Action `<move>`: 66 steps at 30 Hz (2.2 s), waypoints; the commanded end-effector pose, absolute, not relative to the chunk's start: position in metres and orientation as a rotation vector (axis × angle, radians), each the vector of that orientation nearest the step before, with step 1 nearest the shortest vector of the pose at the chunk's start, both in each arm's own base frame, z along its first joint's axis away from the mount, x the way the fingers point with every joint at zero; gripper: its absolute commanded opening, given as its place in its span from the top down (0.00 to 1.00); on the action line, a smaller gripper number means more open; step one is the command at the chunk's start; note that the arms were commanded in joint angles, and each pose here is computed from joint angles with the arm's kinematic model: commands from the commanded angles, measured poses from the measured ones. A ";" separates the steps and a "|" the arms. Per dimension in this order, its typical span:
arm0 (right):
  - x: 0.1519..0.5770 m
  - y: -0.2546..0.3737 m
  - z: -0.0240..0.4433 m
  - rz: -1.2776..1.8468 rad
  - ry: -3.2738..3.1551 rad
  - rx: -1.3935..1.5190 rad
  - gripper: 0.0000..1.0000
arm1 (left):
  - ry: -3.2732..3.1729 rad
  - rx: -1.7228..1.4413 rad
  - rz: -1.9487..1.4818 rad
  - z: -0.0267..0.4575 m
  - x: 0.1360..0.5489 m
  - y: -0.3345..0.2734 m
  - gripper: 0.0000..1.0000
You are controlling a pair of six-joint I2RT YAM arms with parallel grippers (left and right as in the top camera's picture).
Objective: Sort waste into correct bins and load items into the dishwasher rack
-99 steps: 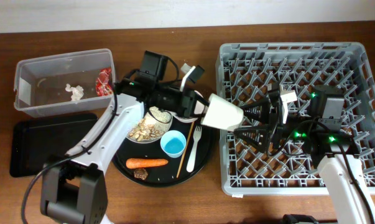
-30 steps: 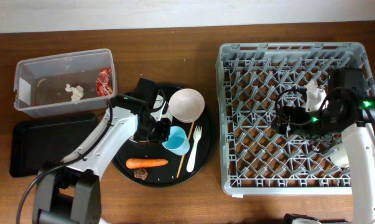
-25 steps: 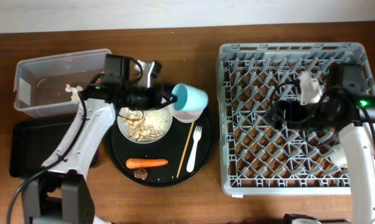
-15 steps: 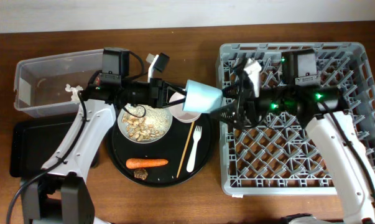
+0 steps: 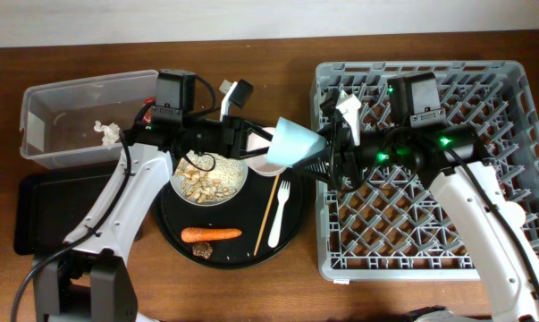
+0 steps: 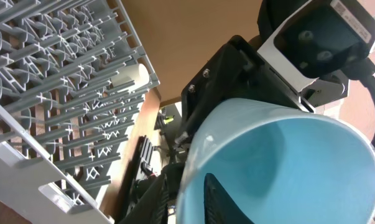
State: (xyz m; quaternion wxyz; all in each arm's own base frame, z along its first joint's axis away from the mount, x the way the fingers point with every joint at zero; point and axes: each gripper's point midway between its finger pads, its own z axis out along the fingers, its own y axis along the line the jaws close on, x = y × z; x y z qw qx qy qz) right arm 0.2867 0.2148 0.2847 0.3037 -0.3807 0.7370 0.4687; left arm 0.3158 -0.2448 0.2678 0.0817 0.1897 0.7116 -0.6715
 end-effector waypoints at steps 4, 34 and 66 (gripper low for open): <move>0.329 0.142 0.235 0.641 2.453 -0.602 0.50 | 2.342 0.354 -1.616 0.230 0.347 -0.235 0.42; 0.310 -0.066 0.222 0.397 2.772 0.502 0.01 | 2.863 -0.184 -0.263 0.111 0.353 -0.097 0.35; 0.288 0.096 0.232 0.660 2.897 -0.084 0.24 | 2.497 0.318 -0.639 0.185 0.354 -0.244 0.99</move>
